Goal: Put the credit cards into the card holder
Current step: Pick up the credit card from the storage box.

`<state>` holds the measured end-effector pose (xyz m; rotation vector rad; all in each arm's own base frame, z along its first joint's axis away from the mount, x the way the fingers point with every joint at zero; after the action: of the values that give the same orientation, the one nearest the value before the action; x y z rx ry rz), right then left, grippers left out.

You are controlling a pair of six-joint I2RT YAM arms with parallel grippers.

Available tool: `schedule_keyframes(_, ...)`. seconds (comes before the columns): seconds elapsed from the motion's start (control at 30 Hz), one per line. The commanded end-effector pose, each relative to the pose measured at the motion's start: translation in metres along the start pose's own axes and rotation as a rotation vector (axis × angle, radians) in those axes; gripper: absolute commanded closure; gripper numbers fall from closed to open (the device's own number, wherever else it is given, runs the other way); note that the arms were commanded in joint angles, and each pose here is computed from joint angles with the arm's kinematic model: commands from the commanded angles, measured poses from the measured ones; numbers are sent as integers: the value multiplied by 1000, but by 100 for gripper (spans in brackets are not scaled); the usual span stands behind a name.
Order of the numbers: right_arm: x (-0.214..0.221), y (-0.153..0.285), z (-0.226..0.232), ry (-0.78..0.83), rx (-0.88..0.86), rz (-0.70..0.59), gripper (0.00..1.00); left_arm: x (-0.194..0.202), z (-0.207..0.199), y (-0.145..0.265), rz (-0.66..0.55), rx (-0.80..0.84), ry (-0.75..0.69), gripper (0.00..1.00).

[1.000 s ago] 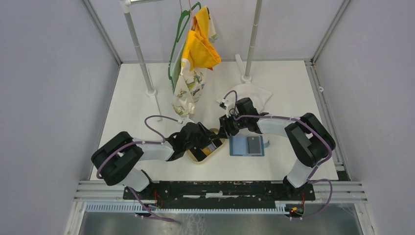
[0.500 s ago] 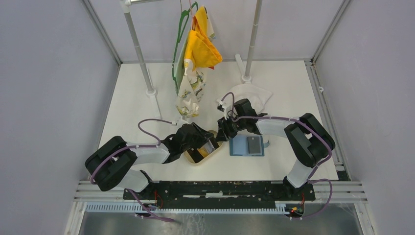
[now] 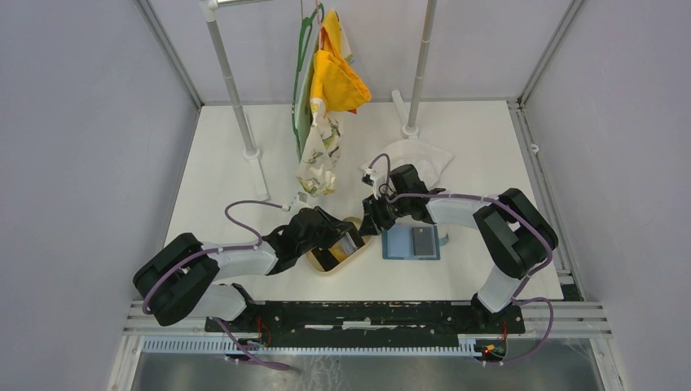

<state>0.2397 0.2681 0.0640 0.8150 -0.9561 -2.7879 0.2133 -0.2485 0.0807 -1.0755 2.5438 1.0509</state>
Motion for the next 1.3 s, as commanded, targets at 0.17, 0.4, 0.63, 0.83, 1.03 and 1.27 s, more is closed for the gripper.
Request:
schedule_keyframes(0.17,-12,1,11,42,-37,-20,47,-6,0,3,-27,-11,32,70)
schedule_keyframes(0.4,-12,1,10,40,-36,-17,47,-6,5,8,-28,-27,25,70)
schedule_keyframes(0.63,-12,1,10,41,-36,-16,47,-5,10,12,-28,-37,22,71)
schedule_keyframes(0.83,-12,0,10,39,-35,-14,47,-4,14,15,-25,-55,17,72)
schedule_keyframes(1.03,-12,0,9,40,-34,-12,48,-7,17,19,-35,-74,2,74)
schedule_keyframes(1.27,-12,0,9,40,-32,-13,48,-5,20,19,-30,-90,-11,85)
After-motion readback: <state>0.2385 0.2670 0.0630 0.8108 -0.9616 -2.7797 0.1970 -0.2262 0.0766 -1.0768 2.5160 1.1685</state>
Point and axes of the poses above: each gripper's point midway between its finger pads, its own y axis back along the fingers, its own z axis along the line the jaws close on, x = y × z, the point moved 4 cm from there along y, back along the fingers, and after that the axes turned 14 degrees about -y, right-handed, at the moved point
